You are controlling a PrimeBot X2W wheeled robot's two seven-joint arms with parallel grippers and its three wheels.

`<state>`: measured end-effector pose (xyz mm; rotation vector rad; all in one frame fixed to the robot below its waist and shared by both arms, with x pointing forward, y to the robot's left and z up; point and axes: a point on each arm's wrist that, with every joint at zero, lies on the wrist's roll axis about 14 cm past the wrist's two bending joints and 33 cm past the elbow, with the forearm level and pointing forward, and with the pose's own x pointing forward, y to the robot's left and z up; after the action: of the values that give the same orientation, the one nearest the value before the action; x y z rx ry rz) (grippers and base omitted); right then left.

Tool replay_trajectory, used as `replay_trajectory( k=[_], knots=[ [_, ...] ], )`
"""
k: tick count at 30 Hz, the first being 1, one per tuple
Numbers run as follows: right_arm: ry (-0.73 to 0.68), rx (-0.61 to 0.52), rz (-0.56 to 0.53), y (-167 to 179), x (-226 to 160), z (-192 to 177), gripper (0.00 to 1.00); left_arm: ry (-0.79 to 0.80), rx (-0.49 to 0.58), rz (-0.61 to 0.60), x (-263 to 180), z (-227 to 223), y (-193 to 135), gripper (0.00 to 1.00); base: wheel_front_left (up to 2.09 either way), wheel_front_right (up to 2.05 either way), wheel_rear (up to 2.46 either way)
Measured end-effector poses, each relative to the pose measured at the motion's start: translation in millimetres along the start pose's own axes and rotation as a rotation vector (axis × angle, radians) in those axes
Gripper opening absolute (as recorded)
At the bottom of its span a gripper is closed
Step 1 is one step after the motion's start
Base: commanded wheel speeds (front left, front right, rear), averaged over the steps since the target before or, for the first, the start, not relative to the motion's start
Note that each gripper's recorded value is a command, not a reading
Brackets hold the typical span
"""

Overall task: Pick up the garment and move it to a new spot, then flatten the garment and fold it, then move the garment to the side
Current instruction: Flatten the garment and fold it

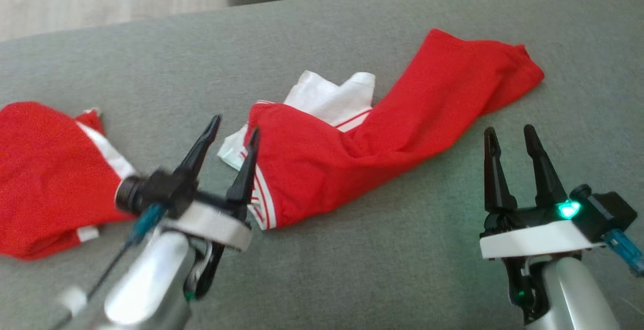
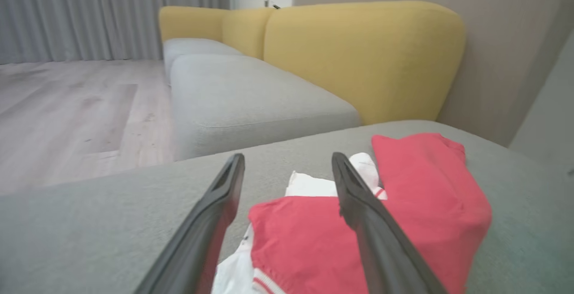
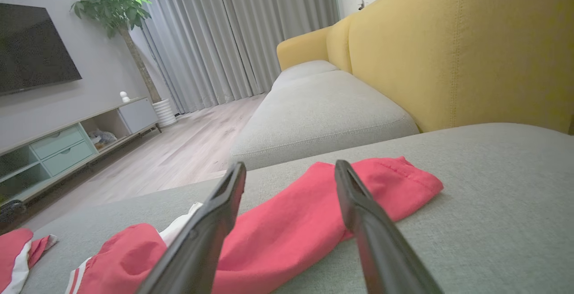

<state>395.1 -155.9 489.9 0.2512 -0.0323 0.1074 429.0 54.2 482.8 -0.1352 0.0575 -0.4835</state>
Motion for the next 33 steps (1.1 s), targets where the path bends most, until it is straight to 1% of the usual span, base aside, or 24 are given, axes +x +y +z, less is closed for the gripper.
replay_trajectory(
  k=[5,9,13,17,22,23,25,33],
  knots=[
    [0.015,0.004,-0.032,-11,-2,-5,1.00,0.077,0.063,-0.145,40,1,-17,1.00,0.00,0.00,0.00],
    [0.016,0.010,-0.046,-16,2,-6,1.00,0.184,0.127,-0.240,76,2,-27,1.00,0.00,0.00,0.00],
    [0.007,0.015,-0.066,-24,8,-3,1.00,0.370,0.129,-0.288,101,-18,-31,1.00,0.00,0.00,0.00],
    [0.021,0.023,-0.085,-29,5,-7,1.00,0.580,0.184,-0.333,107,-48,-30,1.00,0.00,0.00,0.00],
    [0.037,0.028,-0.127,-41,-3,-11,1.00,0.777,0.226,-0.382,103,-83,-26,1.00,0.00,0.00,0.00],
    [0.041,0.029,-0.140,-45,-6,-12,1.00,0.843,0.243,-0.389,100,-96,-23,1.00,0.00,0.00,0.00],
    [0.045,0.028,-0.150,-47,-8,-13,1.00,0.885,0.253,-0.394,99,-106,-21,1.00,0.00,0.00,0.00],
    [0.047,0.032,-0.174,-54,-12,-12,1.00,0.930,0.282,-0.411,112,-113,-22,1.00,0.00,0.00,0.00]
  ],
)
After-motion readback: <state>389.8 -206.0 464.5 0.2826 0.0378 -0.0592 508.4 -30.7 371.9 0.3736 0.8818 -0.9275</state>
